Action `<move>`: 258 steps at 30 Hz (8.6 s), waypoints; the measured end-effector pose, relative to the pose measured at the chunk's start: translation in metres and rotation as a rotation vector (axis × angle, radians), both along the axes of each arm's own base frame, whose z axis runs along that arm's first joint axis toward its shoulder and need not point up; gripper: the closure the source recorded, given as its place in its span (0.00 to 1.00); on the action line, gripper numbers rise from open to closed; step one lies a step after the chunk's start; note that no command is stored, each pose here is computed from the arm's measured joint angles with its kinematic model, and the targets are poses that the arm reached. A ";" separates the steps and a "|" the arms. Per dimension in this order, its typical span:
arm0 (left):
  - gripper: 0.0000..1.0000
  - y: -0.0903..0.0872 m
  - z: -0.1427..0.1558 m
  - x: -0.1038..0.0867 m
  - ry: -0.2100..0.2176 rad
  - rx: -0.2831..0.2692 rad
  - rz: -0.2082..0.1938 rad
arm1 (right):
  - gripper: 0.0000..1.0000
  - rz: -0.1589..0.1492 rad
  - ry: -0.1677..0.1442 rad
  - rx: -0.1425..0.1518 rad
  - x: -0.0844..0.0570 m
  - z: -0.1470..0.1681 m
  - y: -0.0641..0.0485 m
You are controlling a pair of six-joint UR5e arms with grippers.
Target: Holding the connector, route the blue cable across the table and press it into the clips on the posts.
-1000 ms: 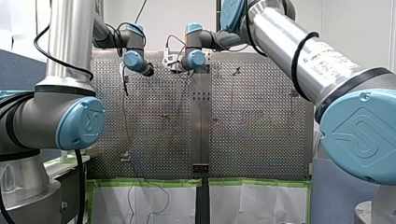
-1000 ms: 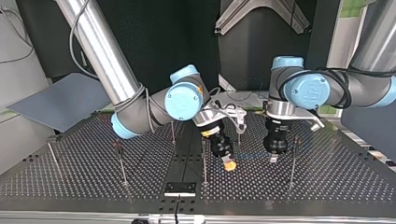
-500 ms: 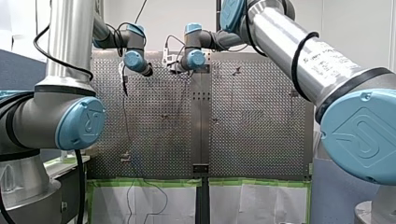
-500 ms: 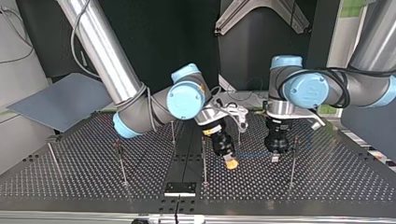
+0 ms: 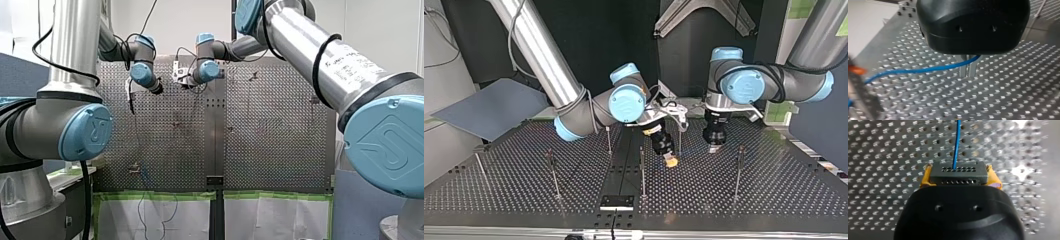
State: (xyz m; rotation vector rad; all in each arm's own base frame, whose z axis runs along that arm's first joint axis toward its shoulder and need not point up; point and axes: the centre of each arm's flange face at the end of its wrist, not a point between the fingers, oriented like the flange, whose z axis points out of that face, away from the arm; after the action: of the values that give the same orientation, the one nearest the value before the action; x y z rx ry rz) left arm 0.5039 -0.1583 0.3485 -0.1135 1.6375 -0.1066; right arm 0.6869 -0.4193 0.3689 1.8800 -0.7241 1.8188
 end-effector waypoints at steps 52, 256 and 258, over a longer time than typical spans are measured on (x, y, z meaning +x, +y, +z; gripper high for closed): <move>1.00 -0.011 -0.162 -0.047 0.278 0.045 -0.103 | 1.00 0.008 0.221 0.116 -0.044 -0.163 0.019; 0.00 -0.128 -0.160 -0.031 0.097 0.030 -0.146 | 1.00 -0.063 0.126 0.127 -0.092 -0.185 -0.089; 0.00 -0.128 -0.159 -0.028 0.096 0.029 -0.152 | 1.00 -0.063 0.126 0.127 -0.092 -0.185 -0.089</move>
State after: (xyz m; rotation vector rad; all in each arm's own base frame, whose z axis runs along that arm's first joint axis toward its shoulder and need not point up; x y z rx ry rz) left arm 0.4755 -0.2868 0.1894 0.0284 1.7419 -0.1962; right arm 0.5947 -0.5079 0.1836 2.0075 -0.8609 1.6343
